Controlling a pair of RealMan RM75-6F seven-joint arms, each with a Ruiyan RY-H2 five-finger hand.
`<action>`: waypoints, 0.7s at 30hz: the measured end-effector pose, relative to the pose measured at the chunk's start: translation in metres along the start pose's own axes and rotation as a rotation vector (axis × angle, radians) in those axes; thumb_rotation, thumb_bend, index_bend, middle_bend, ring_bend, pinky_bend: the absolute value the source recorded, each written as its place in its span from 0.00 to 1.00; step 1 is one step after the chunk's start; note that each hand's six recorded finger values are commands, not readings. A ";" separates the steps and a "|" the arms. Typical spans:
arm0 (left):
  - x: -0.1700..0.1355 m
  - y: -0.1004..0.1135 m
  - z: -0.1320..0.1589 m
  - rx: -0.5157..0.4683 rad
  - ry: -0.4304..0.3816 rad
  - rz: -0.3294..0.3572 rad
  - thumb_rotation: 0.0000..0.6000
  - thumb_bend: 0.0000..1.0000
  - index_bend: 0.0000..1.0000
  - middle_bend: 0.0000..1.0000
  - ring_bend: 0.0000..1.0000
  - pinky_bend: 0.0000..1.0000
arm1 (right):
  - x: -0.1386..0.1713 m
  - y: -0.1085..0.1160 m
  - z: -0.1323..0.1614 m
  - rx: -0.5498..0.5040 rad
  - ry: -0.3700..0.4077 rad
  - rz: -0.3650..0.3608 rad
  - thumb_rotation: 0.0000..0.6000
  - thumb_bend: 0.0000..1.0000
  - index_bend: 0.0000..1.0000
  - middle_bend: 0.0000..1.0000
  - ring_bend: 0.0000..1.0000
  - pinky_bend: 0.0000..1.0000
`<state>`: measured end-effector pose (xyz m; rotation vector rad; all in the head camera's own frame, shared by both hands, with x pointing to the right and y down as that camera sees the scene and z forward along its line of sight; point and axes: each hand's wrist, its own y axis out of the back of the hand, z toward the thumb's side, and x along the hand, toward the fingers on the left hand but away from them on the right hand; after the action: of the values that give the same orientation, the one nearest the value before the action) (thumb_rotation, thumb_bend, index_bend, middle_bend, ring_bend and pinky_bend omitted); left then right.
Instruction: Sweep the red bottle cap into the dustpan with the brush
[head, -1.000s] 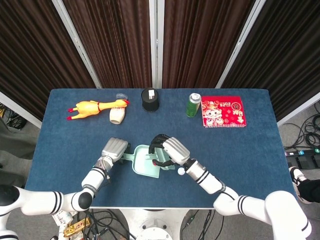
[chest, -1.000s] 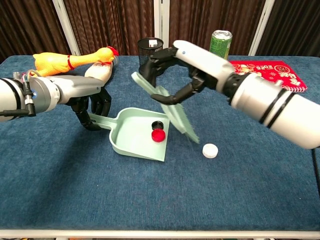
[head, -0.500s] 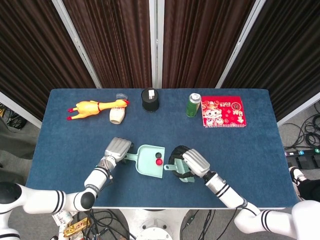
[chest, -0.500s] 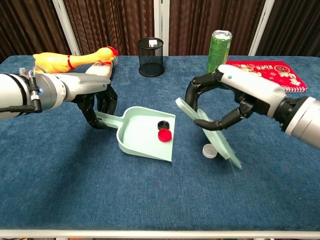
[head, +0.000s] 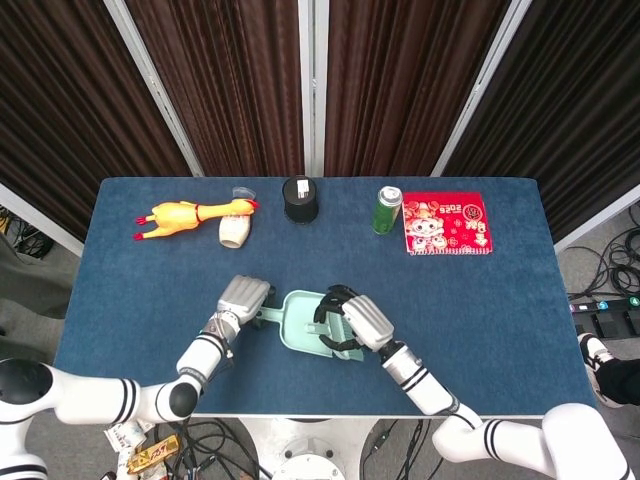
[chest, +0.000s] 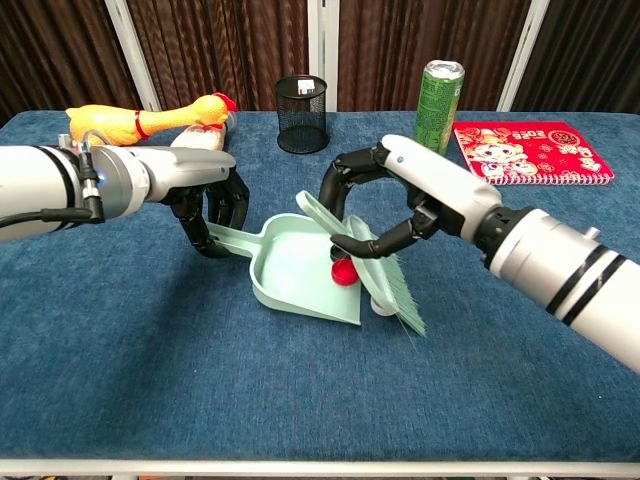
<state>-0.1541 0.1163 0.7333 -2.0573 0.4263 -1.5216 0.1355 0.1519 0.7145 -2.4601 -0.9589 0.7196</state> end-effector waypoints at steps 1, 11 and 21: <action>0.001 0.000 0.001 -0.003 -0.001 0.000 1.00 0.35 0.58 0.52 0.39 0.38 | -0.003 -0.001 0.001 -0.005 0.002 -0.004 1.00 0.65 0.73 0.63 0.29 0.16; 0.005 0.001 0.009 -0.022 -0.006 -0.005 1.00 0.35 0.58 0.52 0.40 0.38 | -0.033 -0.008 0.016 -0.063 0.043 -0.046 1.00 0.65 0.73 0.63 0.29 0.16; 0.004 0.003 0.009 -0.045 -0.003 0.004 1.00 0.35 0.50 0.48 0.40 0.41 | -0.042 0.005 0.027 -0.076 0.087 -0.094 1.00 0.65 0.73 0.63 0.29 0.16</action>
<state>-0.1438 0.1133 0.7326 -2.0915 0.4679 -1.5192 0.0960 0.1238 0.7039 -2.4702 -1.0783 0.5494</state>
